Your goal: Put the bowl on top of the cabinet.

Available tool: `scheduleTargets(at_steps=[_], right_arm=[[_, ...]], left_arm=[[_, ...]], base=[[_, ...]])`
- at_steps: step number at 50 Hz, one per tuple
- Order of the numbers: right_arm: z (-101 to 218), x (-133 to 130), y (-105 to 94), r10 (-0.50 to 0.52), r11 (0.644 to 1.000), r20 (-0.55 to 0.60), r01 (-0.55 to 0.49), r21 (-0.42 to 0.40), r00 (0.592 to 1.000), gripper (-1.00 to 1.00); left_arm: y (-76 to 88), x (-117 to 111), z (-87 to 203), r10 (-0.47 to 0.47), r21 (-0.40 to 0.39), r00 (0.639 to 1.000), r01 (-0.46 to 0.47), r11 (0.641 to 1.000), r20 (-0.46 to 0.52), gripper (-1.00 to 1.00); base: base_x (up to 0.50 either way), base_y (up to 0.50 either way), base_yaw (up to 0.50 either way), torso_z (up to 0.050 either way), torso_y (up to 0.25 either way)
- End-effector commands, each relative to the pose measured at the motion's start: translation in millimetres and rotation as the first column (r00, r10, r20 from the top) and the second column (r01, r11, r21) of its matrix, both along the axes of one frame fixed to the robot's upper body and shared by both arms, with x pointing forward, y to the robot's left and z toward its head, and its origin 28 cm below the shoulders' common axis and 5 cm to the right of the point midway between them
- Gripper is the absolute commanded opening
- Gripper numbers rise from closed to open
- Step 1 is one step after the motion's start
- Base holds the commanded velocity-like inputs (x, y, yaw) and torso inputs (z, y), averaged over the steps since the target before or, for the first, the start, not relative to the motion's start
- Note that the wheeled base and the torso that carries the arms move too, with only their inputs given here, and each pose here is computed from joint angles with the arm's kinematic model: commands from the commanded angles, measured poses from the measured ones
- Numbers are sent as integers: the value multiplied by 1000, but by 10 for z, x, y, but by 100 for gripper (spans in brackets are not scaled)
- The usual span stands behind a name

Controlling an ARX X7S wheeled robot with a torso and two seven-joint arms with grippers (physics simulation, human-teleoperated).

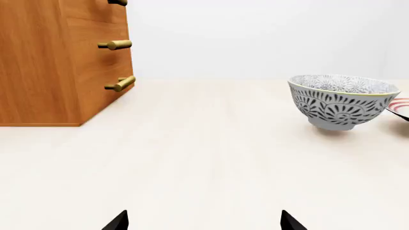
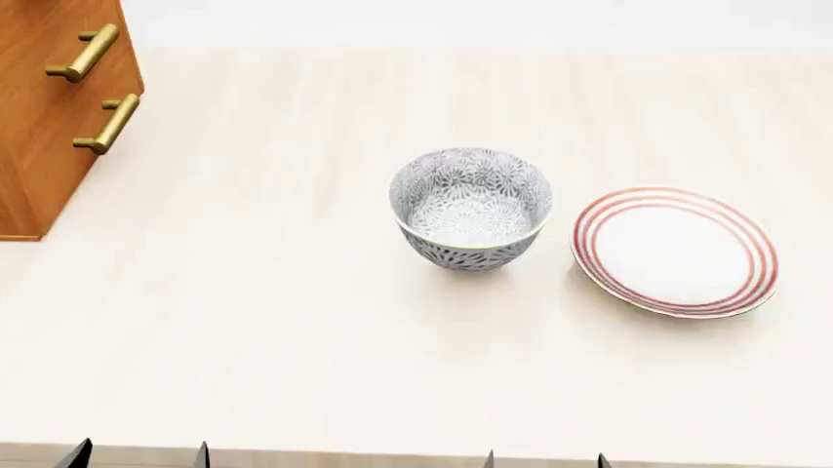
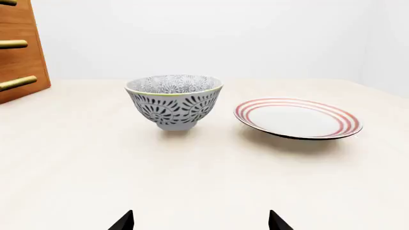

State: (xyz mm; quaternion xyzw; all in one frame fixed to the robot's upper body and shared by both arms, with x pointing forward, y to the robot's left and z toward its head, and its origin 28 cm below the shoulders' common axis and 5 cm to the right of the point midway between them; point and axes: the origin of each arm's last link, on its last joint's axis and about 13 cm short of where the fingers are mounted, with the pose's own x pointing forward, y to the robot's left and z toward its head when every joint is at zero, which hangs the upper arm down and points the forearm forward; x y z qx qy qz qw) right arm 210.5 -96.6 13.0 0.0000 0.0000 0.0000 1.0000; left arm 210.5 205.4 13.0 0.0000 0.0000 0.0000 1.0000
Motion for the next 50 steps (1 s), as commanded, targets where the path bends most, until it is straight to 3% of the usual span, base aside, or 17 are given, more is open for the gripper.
scheduleTargets(at_steps=[1, 23, 33, 50], right_arm=[[9, -2, 0, -3, 1000, 0, 3, 5, 1000, 100], [44, -21, -11, -20, 999, -11, 20, 38, 1000, 100], [62, -39, -11, -102, 995, 46, 101, 21, 994, 100], [65, -50, -6, -98, 995, 43, 97, 25, 994, 100]], left_arm=[[0, 2, -1, 1, 1, 1000, -1, 1000, -2, 100], [12, 7, -1, -2, -22, 1000, 2, 1000, -18, 100], [13, 7, -2, -3, -25, 1000, 3, 1000, -19, 100], [17, 4, -3, -4, -26, 1000, 3, 1000, -18, 100]], base=[[0, 0, 0, 0, 0], [0, 0, 0, 0, 0], [0, 35, 0, 0, 0], [0, 494, 0, 0, 0]])
